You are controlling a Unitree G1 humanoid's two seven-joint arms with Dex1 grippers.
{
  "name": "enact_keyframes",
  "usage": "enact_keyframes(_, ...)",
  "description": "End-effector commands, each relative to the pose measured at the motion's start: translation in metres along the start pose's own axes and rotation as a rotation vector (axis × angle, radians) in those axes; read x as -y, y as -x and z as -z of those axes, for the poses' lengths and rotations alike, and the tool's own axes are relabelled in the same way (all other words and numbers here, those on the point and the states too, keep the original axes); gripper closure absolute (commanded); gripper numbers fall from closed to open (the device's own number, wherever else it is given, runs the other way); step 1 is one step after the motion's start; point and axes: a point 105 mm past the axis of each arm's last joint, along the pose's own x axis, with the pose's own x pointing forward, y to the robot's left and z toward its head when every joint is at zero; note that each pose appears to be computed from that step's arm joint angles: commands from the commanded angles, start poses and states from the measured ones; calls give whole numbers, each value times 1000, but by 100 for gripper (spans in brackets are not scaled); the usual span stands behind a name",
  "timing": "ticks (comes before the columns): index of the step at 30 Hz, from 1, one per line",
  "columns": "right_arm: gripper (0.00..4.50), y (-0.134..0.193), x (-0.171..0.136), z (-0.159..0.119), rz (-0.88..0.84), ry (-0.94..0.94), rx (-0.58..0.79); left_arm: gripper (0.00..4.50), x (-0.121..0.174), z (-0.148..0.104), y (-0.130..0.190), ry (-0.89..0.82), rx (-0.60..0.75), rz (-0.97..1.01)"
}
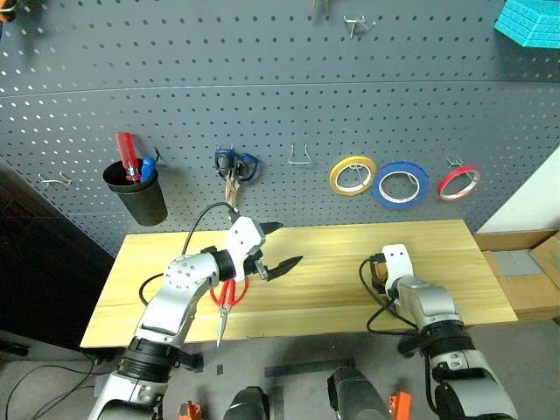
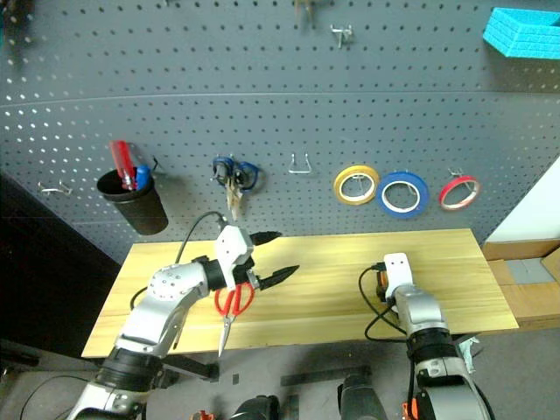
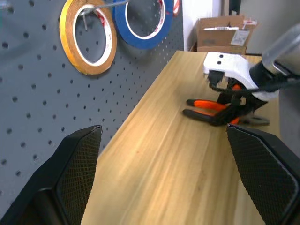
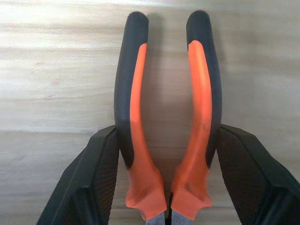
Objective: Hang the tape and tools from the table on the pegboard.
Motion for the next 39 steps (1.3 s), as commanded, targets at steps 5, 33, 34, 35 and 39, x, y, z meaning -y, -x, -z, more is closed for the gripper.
enact_keyframes(5,167,78,-60,-109,-191,75,592,0,-20,-10,44,86,104,-217)
enact_keyframes(33,167,159,-116,-318,-164,201,1453,0,-21,-67,31,78,239,-338)
enact_keyframes(34,167,154,-113,-314,-149,209,1444,0,-21,-67,31,79,242,-341)
enact_keyframes(35,167,150,-112,-311,-139,215,1440,0,-22,-68,31,81,244,-343)
enact_keyframes(39,167,136,-106,-292,-103,246,1432,0,-22,-68,28,94,248,-336)
